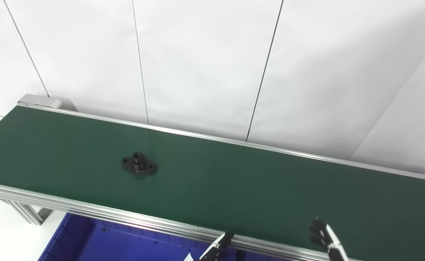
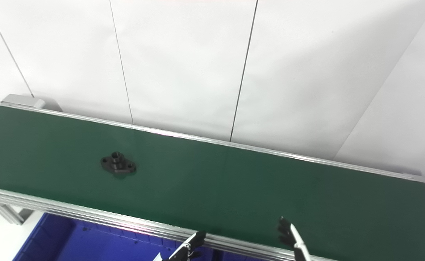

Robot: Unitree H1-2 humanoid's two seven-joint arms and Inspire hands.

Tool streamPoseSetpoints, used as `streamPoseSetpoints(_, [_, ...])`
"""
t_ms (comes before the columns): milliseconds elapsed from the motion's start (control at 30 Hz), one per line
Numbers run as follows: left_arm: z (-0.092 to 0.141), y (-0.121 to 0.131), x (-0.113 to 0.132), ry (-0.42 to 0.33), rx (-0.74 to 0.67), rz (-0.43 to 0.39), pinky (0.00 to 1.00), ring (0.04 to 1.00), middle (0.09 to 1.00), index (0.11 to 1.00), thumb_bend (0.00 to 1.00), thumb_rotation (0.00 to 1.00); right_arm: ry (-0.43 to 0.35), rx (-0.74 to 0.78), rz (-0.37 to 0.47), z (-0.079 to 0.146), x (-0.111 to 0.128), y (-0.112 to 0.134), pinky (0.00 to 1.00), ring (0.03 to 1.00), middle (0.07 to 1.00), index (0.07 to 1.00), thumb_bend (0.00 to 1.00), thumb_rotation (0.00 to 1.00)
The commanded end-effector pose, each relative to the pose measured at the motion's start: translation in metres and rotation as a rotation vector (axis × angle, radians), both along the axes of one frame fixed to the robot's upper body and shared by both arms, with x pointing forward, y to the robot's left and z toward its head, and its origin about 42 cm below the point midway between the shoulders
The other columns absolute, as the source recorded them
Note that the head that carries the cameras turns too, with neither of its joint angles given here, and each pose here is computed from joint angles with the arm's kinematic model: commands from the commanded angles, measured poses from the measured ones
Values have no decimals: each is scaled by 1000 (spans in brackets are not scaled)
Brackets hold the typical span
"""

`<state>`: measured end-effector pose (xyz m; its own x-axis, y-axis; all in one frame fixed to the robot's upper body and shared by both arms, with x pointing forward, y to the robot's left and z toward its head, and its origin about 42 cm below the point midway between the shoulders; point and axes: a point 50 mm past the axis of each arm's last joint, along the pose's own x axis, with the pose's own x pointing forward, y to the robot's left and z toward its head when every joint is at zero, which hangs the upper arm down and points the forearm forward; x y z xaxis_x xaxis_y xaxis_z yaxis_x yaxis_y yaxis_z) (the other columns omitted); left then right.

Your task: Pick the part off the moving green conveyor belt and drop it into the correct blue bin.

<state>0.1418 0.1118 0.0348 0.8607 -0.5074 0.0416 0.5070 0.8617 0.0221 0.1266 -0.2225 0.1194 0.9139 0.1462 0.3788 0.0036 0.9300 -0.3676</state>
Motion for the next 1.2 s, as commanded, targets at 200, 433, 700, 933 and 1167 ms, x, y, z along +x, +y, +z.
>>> streamPoseSetpoints(200, [10, -9, 6, -59, -25, -9, 943, 989, 985, 971, 898, 788, -150, 12, 1, 36, 45, -3, 804, 853, 893, 921, 975, 591])
streamPoseSetpoints(433, [10, -8, 8, -68, -19, -12, 938, 981, 979, 968, 880, 790, -143, -96, 22, 55, 94, -2, 756, 846, 885, 909, 930, 611])
streamPoseSetpoints(700, [9, -12, 11, -72, -18, -19, 909, 976, 978, 968, 878, 788, -50, -326, 59, 81, 150, 21, 676, 784, 830, 802, 962, 593])
streamPoseSetpoints(933, [9, -19, 12, -71, -28, -21, 904, 971, 976, 971, 875, 784, -38, -398, 63, 90, 183, 39, 664, 769, 807, 800, 964, 554])
streamPoseSetpoints(1167, [12, -26, 13, -92, -19, -45, 902, 967, 968, 976, 883, 796, -8, -471, 60, 95, 217, 57, 619, 748, 792, 800, 979, 560])
